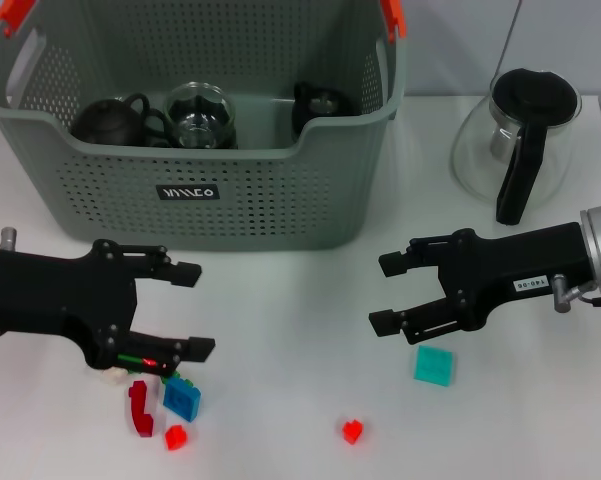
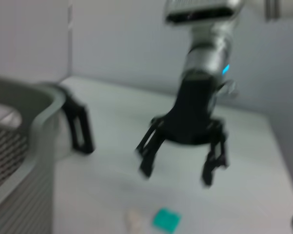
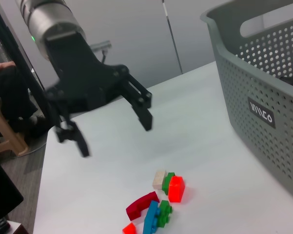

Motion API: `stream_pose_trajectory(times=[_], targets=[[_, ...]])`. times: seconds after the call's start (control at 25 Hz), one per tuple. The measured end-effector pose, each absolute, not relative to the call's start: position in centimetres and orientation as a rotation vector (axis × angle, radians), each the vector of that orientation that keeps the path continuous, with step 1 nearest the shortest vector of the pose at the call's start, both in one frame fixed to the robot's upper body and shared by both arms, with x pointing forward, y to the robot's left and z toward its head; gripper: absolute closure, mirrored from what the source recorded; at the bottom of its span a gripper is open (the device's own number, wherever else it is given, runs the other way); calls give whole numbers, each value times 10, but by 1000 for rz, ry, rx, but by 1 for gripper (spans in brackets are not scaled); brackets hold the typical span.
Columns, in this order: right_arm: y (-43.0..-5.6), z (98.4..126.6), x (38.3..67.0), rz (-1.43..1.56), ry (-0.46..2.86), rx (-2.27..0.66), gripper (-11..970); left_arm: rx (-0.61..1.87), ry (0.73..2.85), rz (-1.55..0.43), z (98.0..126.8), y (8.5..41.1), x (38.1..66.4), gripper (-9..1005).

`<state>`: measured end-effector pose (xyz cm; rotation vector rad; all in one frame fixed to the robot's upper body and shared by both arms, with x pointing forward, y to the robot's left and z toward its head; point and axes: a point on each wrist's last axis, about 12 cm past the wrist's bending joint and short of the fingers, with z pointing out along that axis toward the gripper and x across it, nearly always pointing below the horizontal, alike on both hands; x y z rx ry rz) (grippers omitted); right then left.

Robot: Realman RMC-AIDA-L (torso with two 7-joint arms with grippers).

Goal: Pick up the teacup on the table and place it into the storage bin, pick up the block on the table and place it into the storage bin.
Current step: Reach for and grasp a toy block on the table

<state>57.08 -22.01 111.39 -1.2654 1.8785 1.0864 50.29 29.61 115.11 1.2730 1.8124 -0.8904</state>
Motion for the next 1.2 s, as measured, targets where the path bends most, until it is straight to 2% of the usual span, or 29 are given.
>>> stream_pose_trajectory(times=[0.28,0.8,1.2], targets=[[-218,1112,570,1091,1880,-1260,48,1270,1914,-750,1139,297,513,158],[-218,1109,571,1078,1893,-1239,49,1578,1890,-684,1114,272,513,157],[-211,1106,570,1084,1890,-1231,47,1650,1902,-681,1105,263,517,158]])
